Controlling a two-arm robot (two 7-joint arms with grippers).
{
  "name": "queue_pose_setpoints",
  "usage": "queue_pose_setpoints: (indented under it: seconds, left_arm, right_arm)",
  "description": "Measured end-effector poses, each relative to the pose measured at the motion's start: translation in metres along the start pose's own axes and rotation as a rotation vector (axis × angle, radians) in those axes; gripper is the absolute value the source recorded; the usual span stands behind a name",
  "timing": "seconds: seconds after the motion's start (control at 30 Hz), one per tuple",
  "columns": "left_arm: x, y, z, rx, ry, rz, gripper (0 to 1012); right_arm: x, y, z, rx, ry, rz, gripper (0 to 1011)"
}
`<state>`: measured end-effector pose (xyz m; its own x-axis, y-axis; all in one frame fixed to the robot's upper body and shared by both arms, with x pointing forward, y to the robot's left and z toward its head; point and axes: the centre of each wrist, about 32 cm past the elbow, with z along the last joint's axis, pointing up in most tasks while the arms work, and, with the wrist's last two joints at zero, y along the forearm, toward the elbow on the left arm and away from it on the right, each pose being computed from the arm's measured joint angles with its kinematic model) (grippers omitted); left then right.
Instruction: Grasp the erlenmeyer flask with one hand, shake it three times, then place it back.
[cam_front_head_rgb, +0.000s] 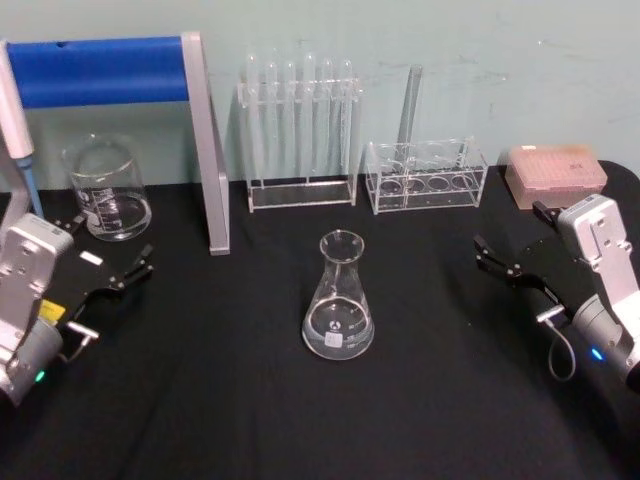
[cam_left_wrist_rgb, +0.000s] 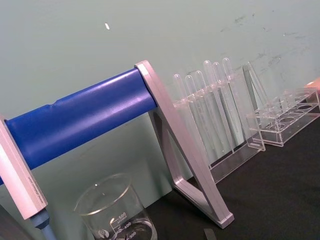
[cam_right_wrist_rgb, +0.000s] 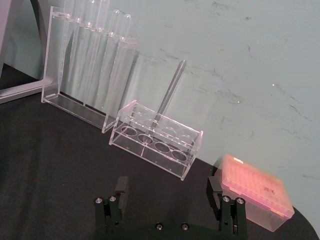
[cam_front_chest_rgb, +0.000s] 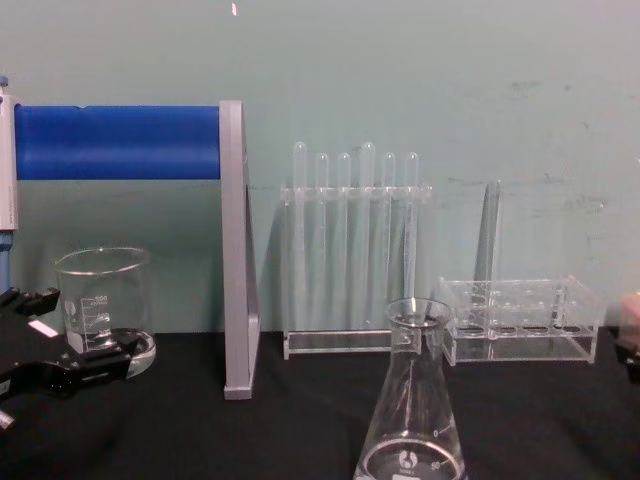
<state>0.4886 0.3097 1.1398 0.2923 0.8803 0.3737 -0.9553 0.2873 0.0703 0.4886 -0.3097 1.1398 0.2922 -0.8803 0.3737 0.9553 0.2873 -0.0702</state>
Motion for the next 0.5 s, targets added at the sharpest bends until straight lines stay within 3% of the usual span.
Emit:
queue_pose_setpoints:
  seconds: [0.5]
  left_arm:
    - [0.0000,0.0000,0.0000,0.000,0.000,0.000,1001]
  right_arm:
    - [0.0000,0.0000,0.0000,0.000,0.000,0.000,1000]
